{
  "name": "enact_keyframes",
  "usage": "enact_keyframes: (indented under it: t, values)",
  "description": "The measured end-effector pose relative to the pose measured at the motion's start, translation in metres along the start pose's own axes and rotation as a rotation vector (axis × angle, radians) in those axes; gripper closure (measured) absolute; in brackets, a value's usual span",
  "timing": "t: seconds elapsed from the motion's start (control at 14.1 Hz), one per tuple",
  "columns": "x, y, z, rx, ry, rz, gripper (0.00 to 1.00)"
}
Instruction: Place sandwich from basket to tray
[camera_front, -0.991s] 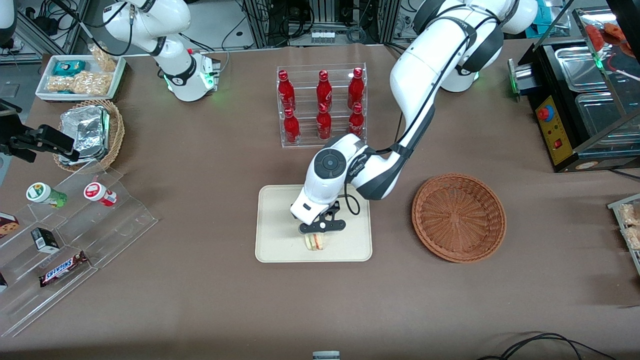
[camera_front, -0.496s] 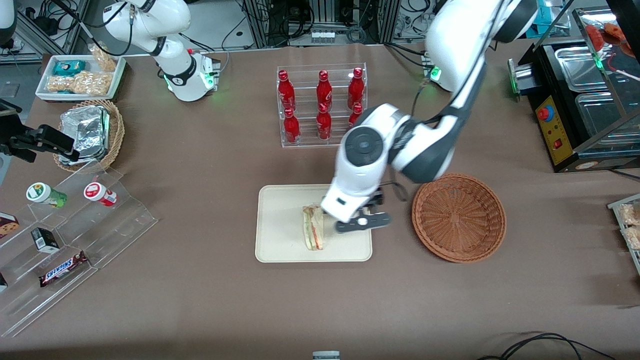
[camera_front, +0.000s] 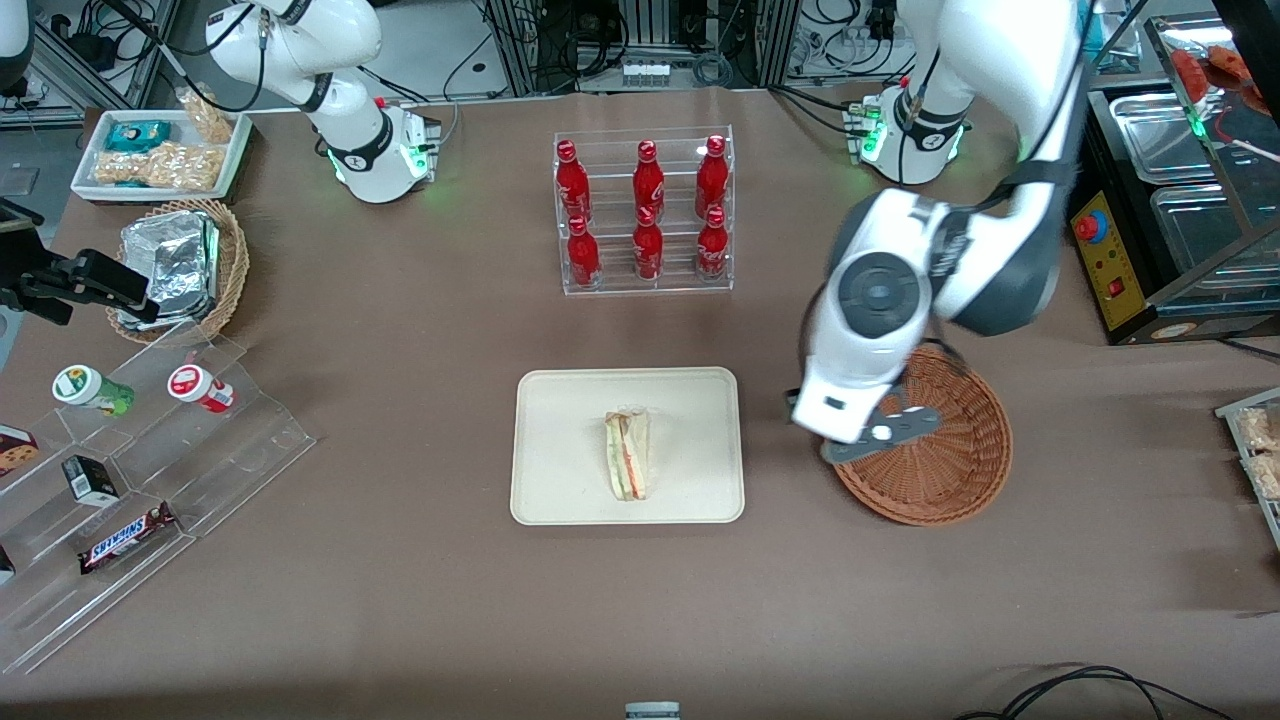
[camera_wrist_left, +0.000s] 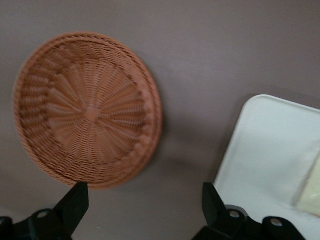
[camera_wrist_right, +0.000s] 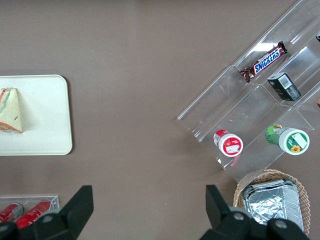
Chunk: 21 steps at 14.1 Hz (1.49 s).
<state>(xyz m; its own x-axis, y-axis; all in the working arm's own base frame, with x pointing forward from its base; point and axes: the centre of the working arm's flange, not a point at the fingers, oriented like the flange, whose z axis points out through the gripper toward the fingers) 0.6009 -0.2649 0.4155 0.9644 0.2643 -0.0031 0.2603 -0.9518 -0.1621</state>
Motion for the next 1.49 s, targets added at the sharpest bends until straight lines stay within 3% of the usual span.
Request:
enact_keyframes:
  t: [0.21, 0.42, 0.92, 1.49]
  values:
    - [0.011, -0.055, -0.012, -0.013, -0.019, 0.083, 0.00]
    - [0.005, -0.106, -0.044, -0.011, -0.066, 0.163, 0.00]
    - [-0.008, -0.174, -0.105, -0.052, -0.064, 0.118, 0.00]
    - [0.008, -0.216, -0.099, -0.073, -0.082, 0.104, 0.00]
